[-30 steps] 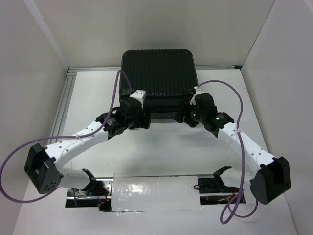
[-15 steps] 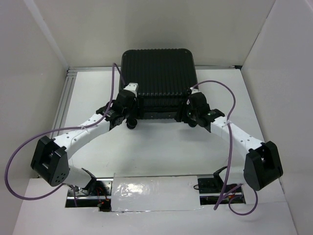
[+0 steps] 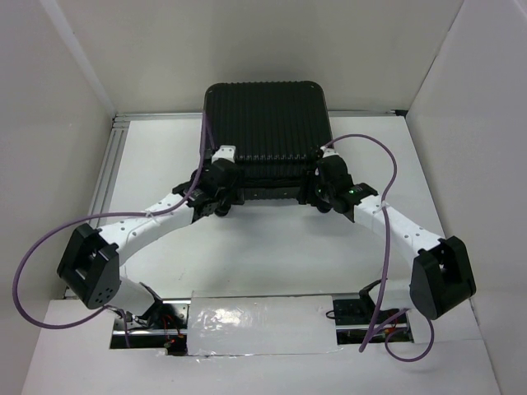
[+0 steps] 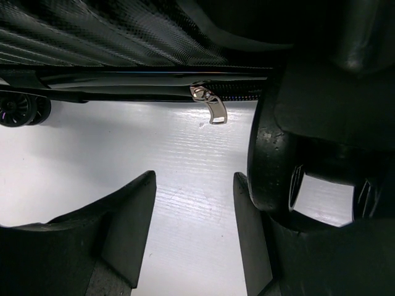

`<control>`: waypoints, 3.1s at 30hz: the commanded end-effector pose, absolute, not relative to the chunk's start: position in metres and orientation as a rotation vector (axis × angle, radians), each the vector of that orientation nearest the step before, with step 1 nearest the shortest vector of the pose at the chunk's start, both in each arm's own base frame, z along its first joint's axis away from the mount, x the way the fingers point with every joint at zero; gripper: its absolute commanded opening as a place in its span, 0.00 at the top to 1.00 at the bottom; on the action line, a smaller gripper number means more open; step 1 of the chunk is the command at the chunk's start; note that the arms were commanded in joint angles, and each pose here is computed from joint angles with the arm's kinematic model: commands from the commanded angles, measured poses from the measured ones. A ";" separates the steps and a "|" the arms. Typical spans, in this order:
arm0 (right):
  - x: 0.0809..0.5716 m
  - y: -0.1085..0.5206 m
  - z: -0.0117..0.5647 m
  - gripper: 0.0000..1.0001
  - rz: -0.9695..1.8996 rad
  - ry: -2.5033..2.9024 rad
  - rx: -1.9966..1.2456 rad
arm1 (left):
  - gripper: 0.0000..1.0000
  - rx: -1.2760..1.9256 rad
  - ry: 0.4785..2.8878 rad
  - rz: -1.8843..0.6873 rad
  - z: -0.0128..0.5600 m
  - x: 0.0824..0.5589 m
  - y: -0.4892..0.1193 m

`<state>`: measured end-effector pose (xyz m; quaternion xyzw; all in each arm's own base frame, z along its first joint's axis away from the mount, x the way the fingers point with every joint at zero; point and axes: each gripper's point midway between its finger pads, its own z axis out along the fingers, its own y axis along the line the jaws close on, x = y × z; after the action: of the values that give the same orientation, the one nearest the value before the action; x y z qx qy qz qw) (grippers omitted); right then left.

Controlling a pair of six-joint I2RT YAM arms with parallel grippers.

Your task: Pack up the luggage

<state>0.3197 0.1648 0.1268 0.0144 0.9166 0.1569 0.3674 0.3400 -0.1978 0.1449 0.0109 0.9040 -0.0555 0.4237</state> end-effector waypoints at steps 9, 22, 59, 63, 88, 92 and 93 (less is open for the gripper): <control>0.350 0.166 0.151 0.40 0.374 2.241 0.035 | 0.21 -0.137 2.282 0.148 0.115 0.344 -0.167; 0.350 0.160 0.154 0.40 0.357 2.228 0.041 | 0.30 -0.148 2.180 0.112 0.137 0.369 -0.183; 0.355 0.136 0.145 0.46 0.320 2.244 0.086 | 0.84 -0.103 2.151 -0.219 0.128 0.344 -0.222; 0.354 0.138 0.145 0.46 0.330 2.246 0.081 | 0.90 -0.130 2.127 -0.315 0.131 0.336 -0.218; 0.349 0.143 0.147 0.38 0.371 2.178 -0.050 | 0.35 0.146 2.091 -0.594 0.143 0.273 -0.202; 0.357 0.143 0.149 0.38 0.362 2.122 -0.050 | 0.35 0.140 2.117 -0.551 0.138 0.265 -0.198; 0.354 0.144 0.142 0.38 0.374 2.126 -0.057 | 0.34 0.150 2.135 -0.553 0.130 0.262 -0.198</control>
<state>0.3398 0.1408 0.1200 -0.0127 0.9005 0.1362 0.4127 0.2699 -0.2017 0.1367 0.0449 0.8588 -0.2311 0.4550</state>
